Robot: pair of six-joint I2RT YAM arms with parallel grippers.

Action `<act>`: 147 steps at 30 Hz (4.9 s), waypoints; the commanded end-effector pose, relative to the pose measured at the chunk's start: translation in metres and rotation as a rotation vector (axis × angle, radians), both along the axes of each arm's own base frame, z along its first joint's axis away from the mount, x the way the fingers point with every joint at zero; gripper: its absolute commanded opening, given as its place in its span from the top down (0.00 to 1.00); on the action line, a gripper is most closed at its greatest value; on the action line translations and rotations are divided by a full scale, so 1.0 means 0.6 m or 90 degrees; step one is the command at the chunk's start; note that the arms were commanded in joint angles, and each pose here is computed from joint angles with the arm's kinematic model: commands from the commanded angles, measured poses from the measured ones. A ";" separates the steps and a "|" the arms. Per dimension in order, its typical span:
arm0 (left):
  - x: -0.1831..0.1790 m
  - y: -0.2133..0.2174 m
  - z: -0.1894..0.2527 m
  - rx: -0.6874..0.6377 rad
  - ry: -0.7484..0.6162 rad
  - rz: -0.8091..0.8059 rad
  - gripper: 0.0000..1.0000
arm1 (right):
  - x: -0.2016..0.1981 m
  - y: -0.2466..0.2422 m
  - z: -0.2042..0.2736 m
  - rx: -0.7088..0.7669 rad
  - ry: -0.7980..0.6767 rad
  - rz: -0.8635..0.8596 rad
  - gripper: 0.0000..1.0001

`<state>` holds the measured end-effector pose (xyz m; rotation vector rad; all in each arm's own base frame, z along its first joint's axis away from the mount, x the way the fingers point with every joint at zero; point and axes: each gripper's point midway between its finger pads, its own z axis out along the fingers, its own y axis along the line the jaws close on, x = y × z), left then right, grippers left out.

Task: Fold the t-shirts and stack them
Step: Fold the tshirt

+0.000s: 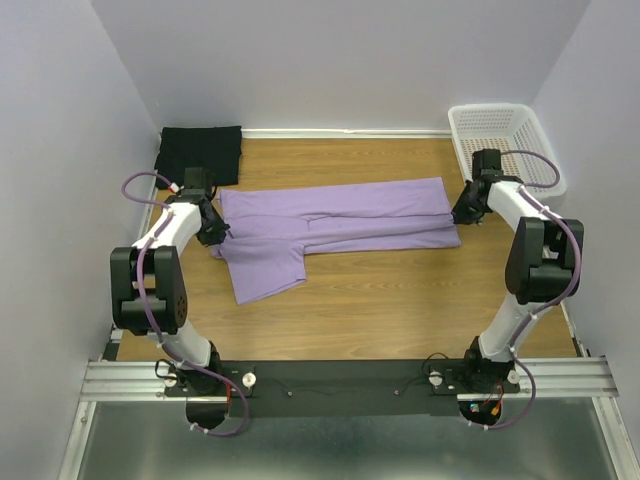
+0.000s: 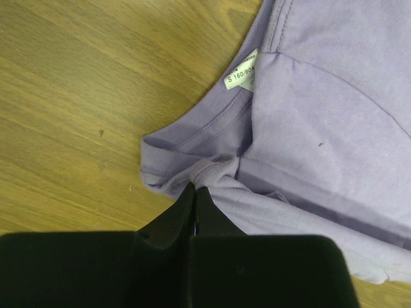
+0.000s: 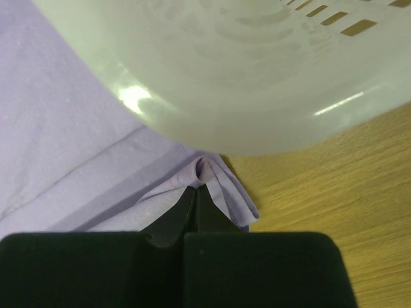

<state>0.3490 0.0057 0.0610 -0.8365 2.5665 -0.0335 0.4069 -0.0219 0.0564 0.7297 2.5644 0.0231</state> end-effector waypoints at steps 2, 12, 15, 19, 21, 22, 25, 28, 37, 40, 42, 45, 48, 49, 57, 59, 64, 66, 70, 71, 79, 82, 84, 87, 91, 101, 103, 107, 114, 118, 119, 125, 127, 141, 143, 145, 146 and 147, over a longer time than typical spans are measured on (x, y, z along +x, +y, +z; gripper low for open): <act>0.016 0.031 -0.001 0.048 -0.010 0.016 0.97 | 0.015 -0.013 -0.016 -0.020 -0.008 -0.003 0.99; 0.039 0.030 0.010 0.047 -0.050 0.008 0.81 | 0.026 -0.008 -0.022 -0.015 -0.020 0.017 0.78; 0.046 0.031 0.037 0.050 -0.090 0.017 0.64 | 0.030 0.006 -0.004 -0.014 -0.039 0.043 0.64; 0.048 0.033 0.075 0.060 -0.130 0.013 0.35 | 0.033 0.030 0.042 -0.032 -0.081 0.079 0.42; 0.044 0.031 0.092 0.075 -0.146 0.006 0.19 | 0.032 0.056 0.076 -0.036 -0.114 0.104 0.36; 0.036 0.036 0.108 0.090 -0.160 0.011 0.15 | 0.028 0.064 0.085 -0.038 -0.122 0.113 0.30; 0.008 0.036 0.128 0.106 -0.179 0.020 0.09 | 0.008 0.142 0.113 -0.015 -0.152 0.189 0.26; -0.033 0.010 0.116 0.087 -0.170 0.013 0.09 | -0.031 0.238 0.118 0.031 -0.164 0.273 0.26; -0.145 -0.096 0.000 0.008 -0.058 -0.061 0.13 | -0.174 0.526 0.057 0.257 -0.133 0.485 0.32; -0.167 -0.103 -0.030 0.000 -0.013 -0.066 0.15 | -0.188 0.575 0.046 0.287 -0.123 0.507 0.33; -0.176 -0.105 -0.038 0.002 0.003 -0.062 0.17 | -0.203 0.603 0.024 0.295 -0.101 0.522 0.33; -0.184 -0.112 -0.042 -0.013 0.013 -0.056 0.20 | -0.212 0.639 0.000 0.303 -0.081 0.532 0.34; -0.196 -0.117 -0.052 -0.025 0.027 -0.052 0.23 | -0.218 0.666 -0.014 0.303 -0.071 0.542 0.35; -0.201 -0.121 -0.055 -0.033 0.034 -0.055 0.24 | -0.216 0.671 -0.014 0.302 -0.073 0.542 0.35; -0.216 -0.131 -0.074 -0.048 0.069 -0.056 0.38 | -0.224 0.702 -0.041 0.309 -0.047 0.552 0.37; -0.216 -0.132 -0.079 -0.049 0.074 -0.054 0.41 | -0.228 0.707 -0.051 0.313 -0.035 0.556 0.38; -0.224 -0.138 -0.091 -0.053 0.092 -0.061 0.44 | -0.242 0.717 -0.064 0.315 -0.018 0.562 0.39; -0.226 -0.140 -0.093 -0.054 0.095 -0.063 0.43 | -0.249 0.721 -0.072 0.317 -0.007 0.564 0.40; -0.232 -0.141 -0.105 -0.055 0.111 -0.067 0.43 | -0.257 0.725 -0.087 0.316 0.011 0.561 0.49; -0.231 -0.143 -0.106 -0.059 0.110 -0.069 0.45 | -0.256 0.726 -0.088 0.317 0.011 0.558 0.54; -0.231 -0.143 -0.107 -0.059 0.104 -0.068 0.90 | -0.253 0.728 -0.085 0.314 0.006 0.560 0.90; -0.225 -0.140 -0.103 -0.051 0.096 -0.067 1.00 | -0.248 0.730 -0.077 0.311 -0.004 0.564 0.94; -0.221 -0.134 -0.095 -0.040 0.090 -0.063 1.00 | -0.243 0.733 -0.066 0.311 -0.015 0.566 0.94; -0.195 -0.122 -0.066 -0.005 0.063 -0.059 1.00 | -0.231 0.739 -0.048 0.305 -0.037 0.571 0.94; -0.147 -0.109 -0.017 0.041 0.018 -0.056 1.00 | -0.201 0.745 -0.019 0.291 -0.069 0.570 0.94; 0.033 -0.102 0.071 0.143 -0.088 -0.091 1.00 | -0.059 0.725 0.027 0.258 -0.160 0.541 0.95; 0.058 -0.102 0.068 0.155 -0.092 -0.096 1.00 | -0.029 0.724 0.037 0.254 -0.181 0.541 0.95; 0.113 -0.103 0.096 0.172 -0.144 -0.094 1.00 | 0.011 0.718 0.040 0.239 -0.206 0.548 0.94; 0.166 -0.089 0.096 0.208 -0.166 -0.096 1.00 | 0.054 0.717 0.022 0.217 -0.222 0.557 0.93; 0.191 -0.089 0.085 0.205 -0.176 -0.106 1.00 | 0.063 0.725 0.012 0.219 -0.223 0.558 0.92; 0.198 -0.091 0.088 0.203 -0.183 -0.110 1.00 | 0.066 0.724 0.009 0.218 -0.221 0.551 0.92; 0.236 -0.103 0.098 0.205 -0.212 -0.133 1.00 | 0.069 0.716 0.000 0.204 -0.218 0.535 0.91; 0.243 -0.105 0.099 0.204 -0.218 -0.137 1.00 | 0.069 0.713 0.003 0.202 -0.219 0.528 0.91; 0.284 -0.115 0.098 0.215 -0.253 -0.158 1.00 | 0.080 0.691 -0.008 0.171 -0.219 0.482 0.90; 0.289 -0.119 0.090 0.210 -0.249 -0.163 1.00 | 0.079 0.691 -0.011 0.171 -0.216 0.480 0.90; 0.290 -0.119 0.076 0.212 -0.239 -0.167 1.00 | 0.077 0.689 -0.016 0.168 -0.213 0.478 0.90; 0.290 -0.120 0.072 0.211 -0.236 -0.170 1.00 | 0.078 0.687 -0.019 0.166 -0.211 0.475 0.90; 0.291 -0.121 0.069 0.210 -0.234 -0.171 1.00 | 0.079 0.685 -0.020 0.163 -0.211 0.470 0.90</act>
